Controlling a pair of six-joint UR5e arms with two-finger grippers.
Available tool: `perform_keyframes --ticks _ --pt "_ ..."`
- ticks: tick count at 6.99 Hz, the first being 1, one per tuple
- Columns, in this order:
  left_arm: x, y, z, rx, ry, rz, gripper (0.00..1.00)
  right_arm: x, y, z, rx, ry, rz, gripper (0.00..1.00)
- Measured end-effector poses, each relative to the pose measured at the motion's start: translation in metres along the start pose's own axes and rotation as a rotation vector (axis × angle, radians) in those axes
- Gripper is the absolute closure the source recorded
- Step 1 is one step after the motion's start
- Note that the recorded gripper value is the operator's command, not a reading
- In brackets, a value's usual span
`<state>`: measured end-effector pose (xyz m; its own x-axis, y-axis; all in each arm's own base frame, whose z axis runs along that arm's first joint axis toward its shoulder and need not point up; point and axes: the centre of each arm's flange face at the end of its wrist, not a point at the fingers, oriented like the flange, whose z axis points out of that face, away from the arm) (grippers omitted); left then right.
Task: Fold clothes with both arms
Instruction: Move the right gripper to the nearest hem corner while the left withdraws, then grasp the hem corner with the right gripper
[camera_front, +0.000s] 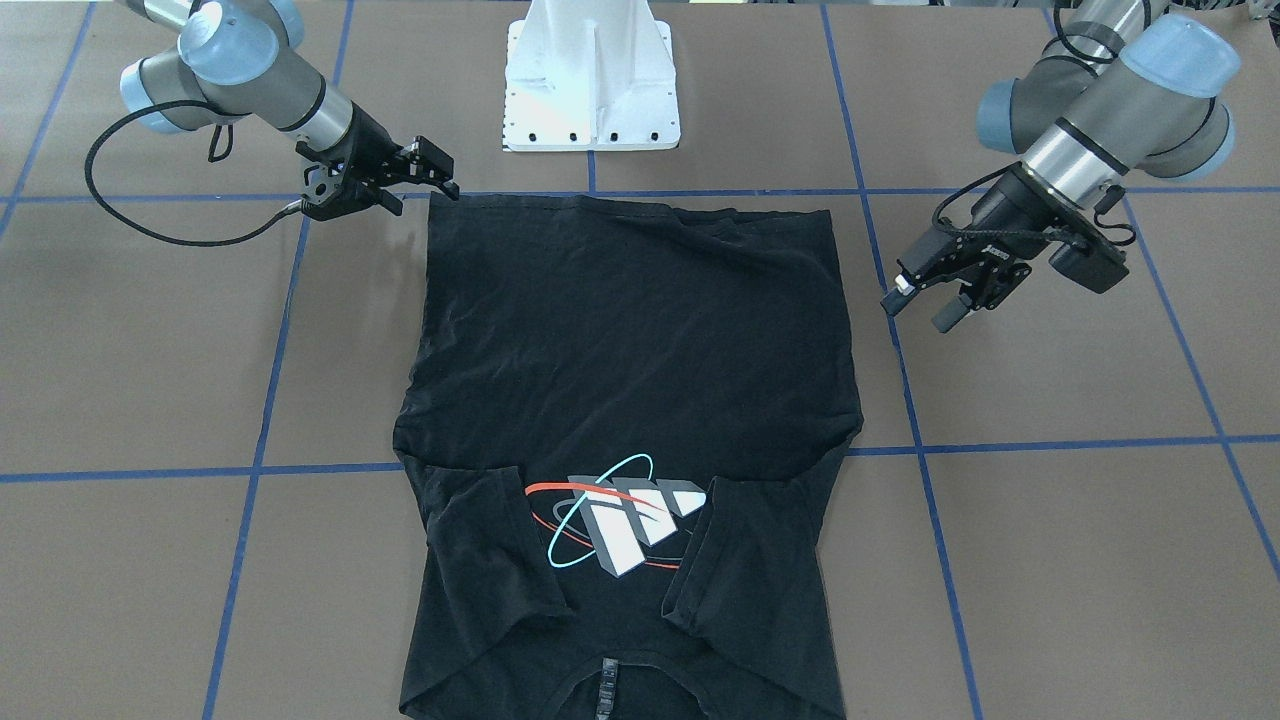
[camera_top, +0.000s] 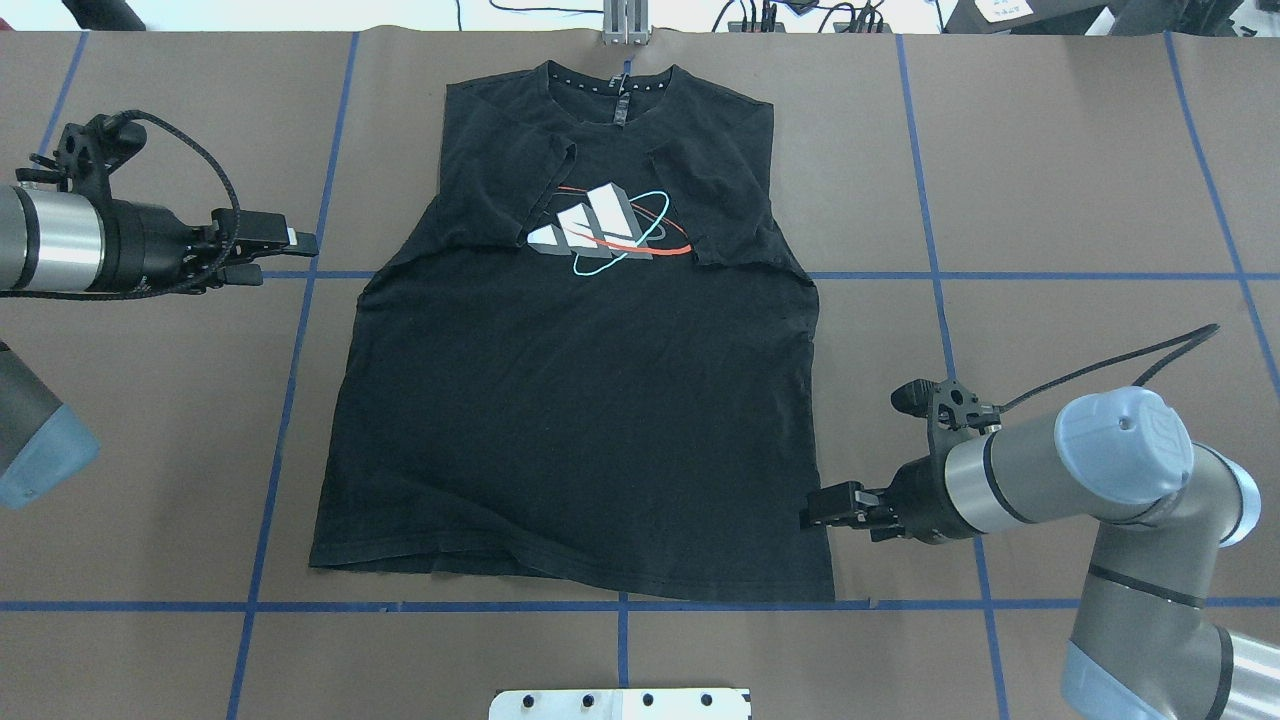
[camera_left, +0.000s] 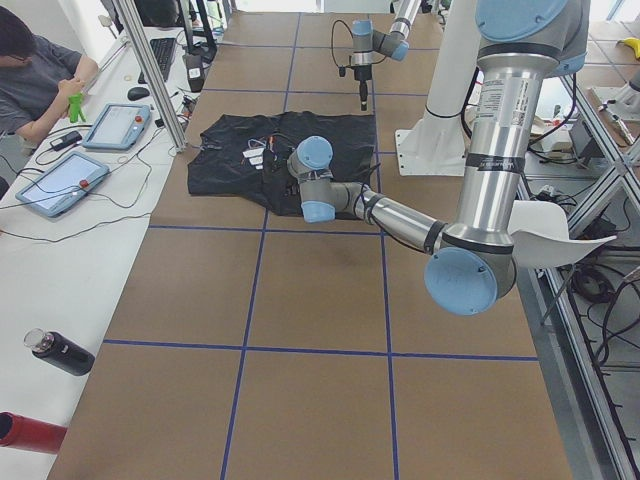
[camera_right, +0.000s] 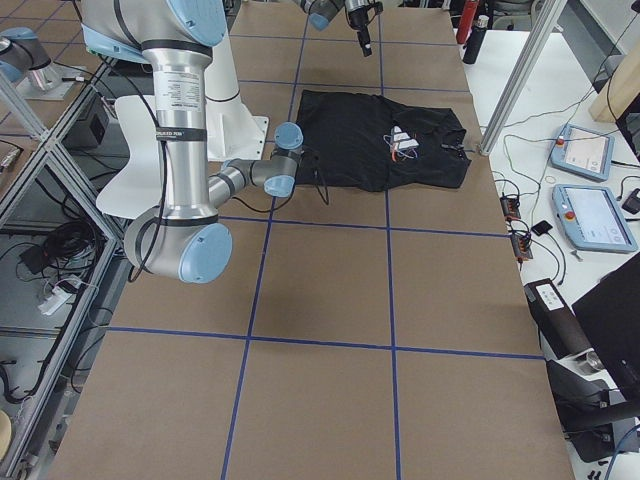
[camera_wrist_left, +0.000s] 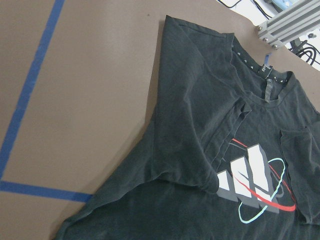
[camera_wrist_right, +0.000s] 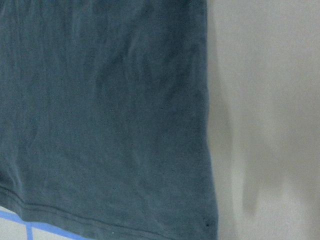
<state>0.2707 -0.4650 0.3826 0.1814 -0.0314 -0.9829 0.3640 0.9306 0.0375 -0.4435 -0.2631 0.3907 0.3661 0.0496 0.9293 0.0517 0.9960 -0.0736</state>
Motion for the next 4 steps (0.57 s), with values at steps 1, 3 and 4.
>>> perform_keyframes --ticks 1,3,4 --pt "0.003 0.003 -0.007 0.0 0.008 0.009 0.0 -0.001 0.008 0.006 -0.01 0.004 -0.007 0.02" --pt "0.014 0.007 -0.018 0.0 0.028 0.022 0.0 -0.001 0.018 0.015 -0.034 0.012 -0.013 0.08" --pt "0.017 0.008 -0.02 -0.001 0.032 0.024 0.0 -0.001 0.02 0.018 -0.042 0.016 -0.014 0.13"
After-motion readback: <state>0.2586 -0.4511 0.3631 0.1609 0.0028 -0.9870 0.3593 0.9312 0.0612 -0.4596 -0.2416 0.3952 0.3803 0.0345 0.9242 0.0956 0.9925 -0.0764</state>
